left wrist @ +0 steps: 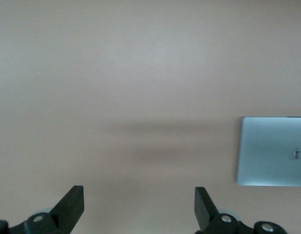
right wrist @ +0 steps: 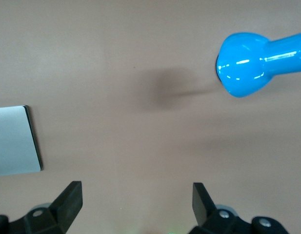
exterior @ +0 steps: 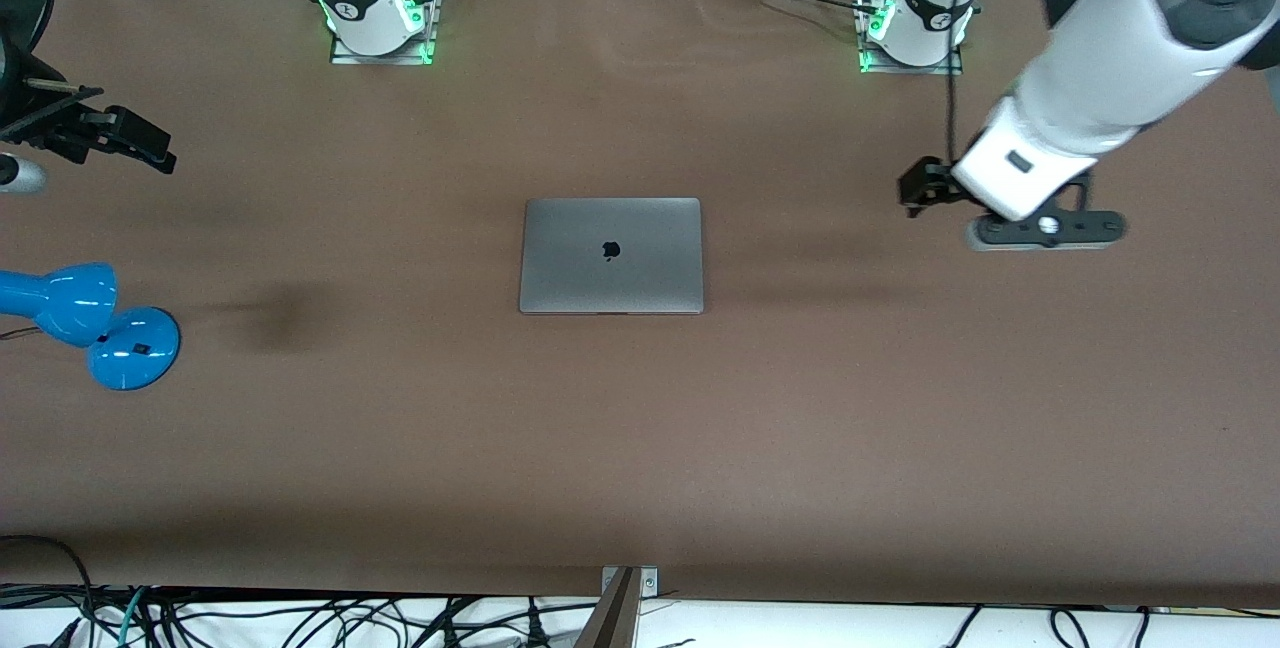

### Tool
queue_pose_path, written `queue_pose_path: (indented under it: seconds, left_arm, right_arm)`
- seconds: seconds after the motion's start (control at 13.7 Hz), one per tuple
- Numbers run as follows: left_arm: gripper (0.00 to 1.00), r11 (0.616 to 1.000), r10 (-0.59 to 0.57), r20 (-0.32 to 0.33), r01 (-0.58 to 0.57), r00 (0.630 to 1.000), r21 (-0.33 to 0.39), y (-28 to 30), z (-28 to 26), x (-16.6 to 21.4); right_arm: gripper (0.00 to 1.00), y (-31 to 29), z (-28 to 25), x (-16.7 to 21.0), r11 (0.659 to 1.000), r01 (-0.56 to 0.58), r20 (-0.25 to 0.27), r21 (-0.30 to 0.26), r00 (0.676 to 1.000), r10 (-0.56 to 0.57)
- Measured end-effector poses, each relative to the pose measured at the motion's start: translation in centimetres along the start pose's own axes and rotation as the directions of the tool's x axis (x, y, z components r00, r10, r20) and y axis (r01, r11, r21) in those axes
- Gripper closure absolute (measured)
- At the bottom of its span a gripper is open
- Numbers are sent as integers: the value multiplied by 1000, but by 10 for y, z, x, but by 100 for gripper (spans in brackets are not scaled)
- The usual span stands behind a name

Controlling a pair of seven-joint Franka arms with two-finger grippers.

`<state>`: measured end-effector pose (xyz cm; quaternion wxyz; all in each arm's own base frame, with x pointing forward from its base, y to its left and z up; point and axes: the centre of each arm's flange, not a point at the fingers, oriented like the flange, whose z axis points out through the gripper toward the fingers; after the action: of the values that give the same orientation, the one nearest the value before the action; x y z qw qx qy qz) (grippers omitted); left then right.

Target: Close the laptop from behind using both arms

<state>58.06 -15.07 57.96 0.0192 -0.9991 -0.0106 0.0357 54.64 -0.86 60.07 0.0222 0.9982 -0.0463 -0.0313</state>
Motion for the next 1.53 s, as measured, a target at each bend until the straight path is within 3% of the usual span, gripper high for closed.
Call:
queue_pose_path:
  seconds: [0.51,0.88,1.09,1.53]
  left_arm:
    - [0,1000,14,-39,-13,999,26,-72,-63,-38]
    - [0,1000,13,-56,-11,998,25,-73,-74,-45]
    - [0,1000,12,-78,-10,997,22,-74,-92,-52]
    - [0,1000,10,-45,-9,999,27,-77,-89,-55]
  right_arm:
    - [0,6,0,-3,1000,-5,0,4,1000,5]
    - [0,6,-13,-11,1000,-7,-21,25,1000,8]
    - [0,6,-16,-16,999,-7,-6,33,1000,7]
    - [0,4,-16,-18,999,-6,4,52,1000,6]
